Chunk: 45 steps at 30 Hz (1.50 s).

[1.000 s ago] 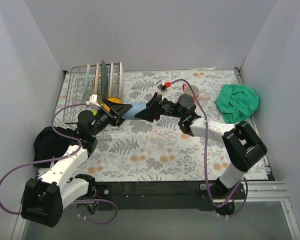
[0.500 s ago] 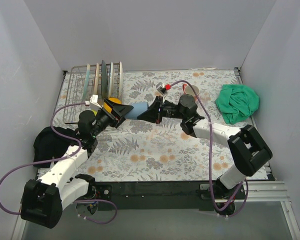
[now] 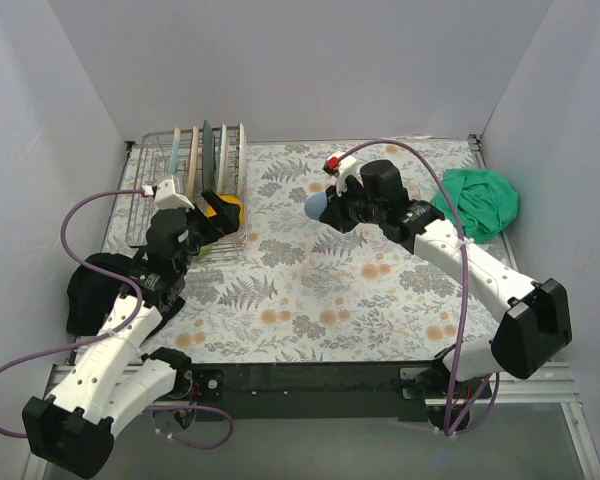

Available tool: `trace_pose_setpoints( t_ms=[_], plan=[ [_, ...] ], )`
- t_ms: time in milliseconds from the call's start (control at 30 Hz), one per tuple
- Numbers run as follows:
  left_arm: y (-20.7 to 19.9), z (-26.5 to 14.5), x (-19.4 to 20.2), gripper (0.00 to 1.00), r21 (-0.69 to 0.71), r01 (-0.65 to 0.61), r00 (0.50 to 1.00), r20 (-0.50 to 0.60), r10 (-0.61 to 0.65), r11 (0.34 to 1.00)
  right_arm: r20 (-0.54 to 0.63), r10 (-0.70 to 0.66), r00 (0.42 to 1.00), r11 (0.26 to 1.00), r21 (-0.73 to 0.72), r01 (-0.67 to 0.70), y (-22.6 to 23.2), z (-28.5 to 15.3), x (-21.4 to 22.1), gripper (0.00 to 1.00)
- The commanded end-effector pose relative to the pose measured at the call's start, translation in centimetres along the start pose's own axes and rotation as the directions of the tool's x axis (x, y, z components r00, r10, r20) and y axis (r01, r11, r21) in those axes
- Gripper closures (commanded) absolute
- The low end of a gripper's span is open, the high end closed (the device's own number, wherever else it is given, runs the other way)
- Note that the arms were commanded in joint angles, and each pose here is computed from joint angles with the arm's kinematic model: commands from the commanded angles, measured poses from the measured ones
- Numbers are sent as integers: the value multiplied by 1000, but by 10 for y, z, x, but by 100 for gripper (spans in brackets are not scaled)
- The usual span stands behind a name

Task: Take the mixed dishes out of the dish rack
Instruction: Place the cup at the center of the board.

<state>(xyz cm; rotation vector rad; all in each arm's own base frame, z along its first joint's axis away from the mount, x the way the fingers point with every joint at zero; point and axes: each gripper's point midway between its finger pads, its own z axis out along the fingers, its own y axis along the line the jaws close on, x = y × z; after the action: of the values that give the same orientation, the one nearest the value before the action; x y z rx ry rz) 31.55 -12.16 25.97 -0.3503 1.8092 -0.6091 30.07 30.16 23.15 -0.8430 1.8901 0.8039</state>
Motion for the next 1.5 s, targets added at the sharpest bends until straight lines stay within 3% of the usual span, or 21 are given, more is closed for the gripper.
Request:
trace_pose_setpoints(
  t_ms=[0, 67, 267, 567, 1000, 1200, 1467],
  plan=[
    [36, -20, -21, 2, -207, -172, 978, 83, 193, 963, -353, -46, 935, 926, 335, 172, -68, -39, 45, 99],
    [39, -21, -18, 2, -217, -183, 974, 94, 207, 959, -453, -8, 892, 873, 432, 227, -91, -53, 61, 99],
    [48, -29, -19, 2, -273, -193, 965, 123, 233, 943, -541, 133, 830, 772, 582, 255, -143, -80, 82, 99],
    [47, -35, -19, 2, -274, -201, 959, 143, 246, 941, -474, 373, 797, 710, 699, 83, -202, -103, 117, 99],
    [44, -36, -16, 2, -257, -215, 957, 139, 256, 942, -452, 495, 742, 657, 754, 21, -259, -110, 145, 99],
    [44, -35, -15, 2, -254, -218, 957, 136, 258, 942, -453, 505, 735, 660, 751, 9, -269, -106, 148, 81],
    [44, -35, -14, 2, -251, -222, 956, 134, 261, 942, -374, 479, 794, 661, 749, -45, -257, -111, 115, 42]
  ],
)
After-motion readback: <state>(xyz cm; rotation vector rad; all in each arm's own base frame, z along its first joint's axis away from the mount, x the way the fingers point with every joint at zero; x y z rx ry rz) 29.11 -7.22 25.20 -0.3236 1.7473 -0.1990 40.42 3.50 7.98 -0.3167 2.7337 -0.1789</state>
